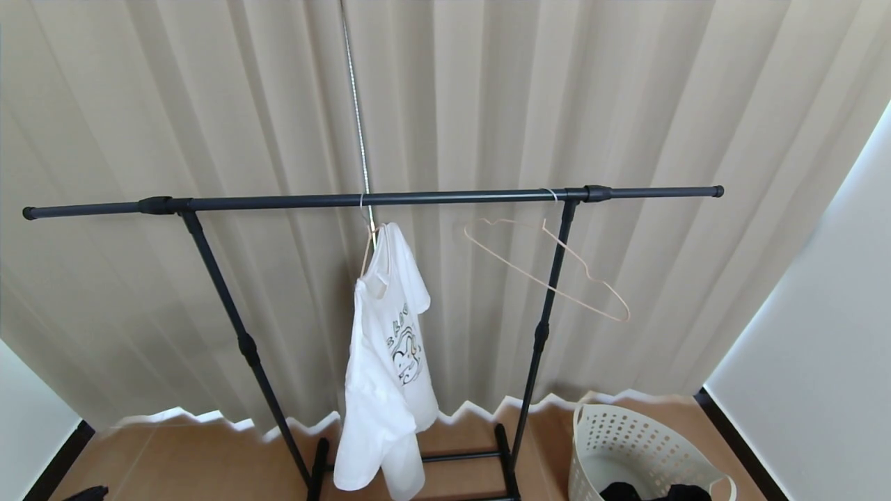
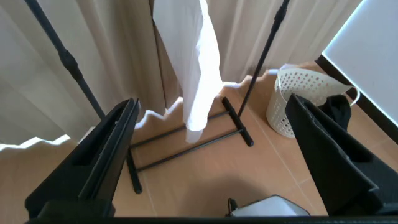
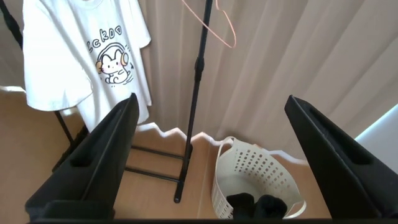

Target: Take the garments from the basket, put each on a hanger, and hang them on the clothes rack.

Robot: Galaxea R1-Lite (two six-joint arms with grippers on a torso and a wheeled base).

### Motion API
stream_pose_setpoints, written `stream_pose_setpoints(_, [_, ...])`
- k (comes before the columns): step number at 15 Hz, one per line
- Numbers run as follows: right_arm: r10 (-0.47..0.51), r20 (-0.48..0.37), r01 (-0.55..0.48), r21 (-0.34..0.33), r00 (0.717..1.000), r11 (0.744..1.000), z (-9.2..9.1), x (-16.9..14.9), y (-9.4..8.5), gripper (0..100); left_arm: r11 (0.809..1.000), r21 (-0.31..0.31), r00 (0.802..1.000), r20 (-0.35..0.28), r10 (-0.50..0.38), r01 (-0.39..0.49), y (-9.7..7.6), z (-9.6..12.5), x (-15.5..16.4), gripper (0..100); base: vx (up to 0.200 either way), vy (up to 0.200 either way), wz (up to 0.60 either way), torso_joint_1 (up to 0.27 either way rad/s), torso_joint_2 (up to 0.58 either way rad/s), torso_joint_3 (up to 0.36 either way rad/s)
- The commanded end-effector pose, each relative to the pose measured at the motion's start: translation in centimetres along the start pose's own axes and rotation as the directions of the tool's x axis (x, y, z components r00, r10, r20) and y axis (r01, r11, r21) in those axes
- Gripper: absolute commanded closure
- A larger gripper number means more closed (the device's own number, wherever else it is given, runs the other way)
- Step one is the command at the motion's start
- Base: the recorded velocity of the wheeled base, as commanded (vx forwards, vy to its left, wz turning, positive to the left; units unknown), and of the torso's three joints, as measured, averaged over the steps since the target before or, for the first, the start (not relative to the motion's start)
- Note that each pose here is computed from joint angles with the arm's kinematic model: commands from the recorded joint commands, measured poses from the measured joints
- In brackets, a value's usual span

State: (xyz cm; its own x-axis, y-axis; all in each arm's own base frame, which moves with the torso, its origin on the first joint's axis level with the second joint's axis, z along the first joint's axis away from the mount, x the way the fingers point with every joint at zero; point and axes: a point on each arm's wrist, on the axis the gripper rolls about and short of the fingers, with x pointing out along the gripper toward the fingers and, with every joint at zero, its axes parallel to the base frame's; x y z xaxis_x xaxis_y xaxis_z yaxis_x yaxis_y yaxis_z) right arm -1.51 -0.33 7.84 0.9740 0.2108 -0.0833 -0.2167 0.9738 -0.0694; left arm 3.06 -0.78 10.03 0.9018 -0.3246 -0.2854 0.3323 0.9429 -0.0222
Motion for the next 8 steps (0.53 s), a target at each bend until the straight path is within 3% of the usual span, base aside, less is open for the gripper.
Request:
stream_pose_setpoints(1, [-0.005,0.000,0.005,0.005,1.000,1.000,0.0,0.0,0.0,0,1.000,0.004,0.996,0.088,0.014,-0.014,-0.6,-1.4,-1.9,0,0.000,0.000,0.00,0.000,0.00,0.000])
stream_pose_setpoints(3, [-0.020,0.001,0.020,0.014,1.000,1.000,0.0,0.0,0.0,0,0.999,-0.002,0.984,0.174,0.034,-0.034,-0.9,-1.8,-2.8,0,0.000,0.000,0.00,0.000,0.00,0.000])
stream_pose_setpoints(5, [-0.020,0.001,0.020,0.016,1.000,1.000,0.0,0.0,0.0,0,0.999,0.006,0.979,0.201,0.030,-0.032,-1.0,-1.9,-3.0,0,0.000,0.000,0.00,0.000,0.00,0.000])
stream_pose_setpoints(8, [-0.018,0.001,0.018,0.046,1.000,0.999,0.0,0.0,0.0,0,0.998,0.041,0.951,0.307,0.028,-0.043,-1.3,-2.3,-4.0,0,0.000,0.000,0.00,0.000,0.00,0.000])
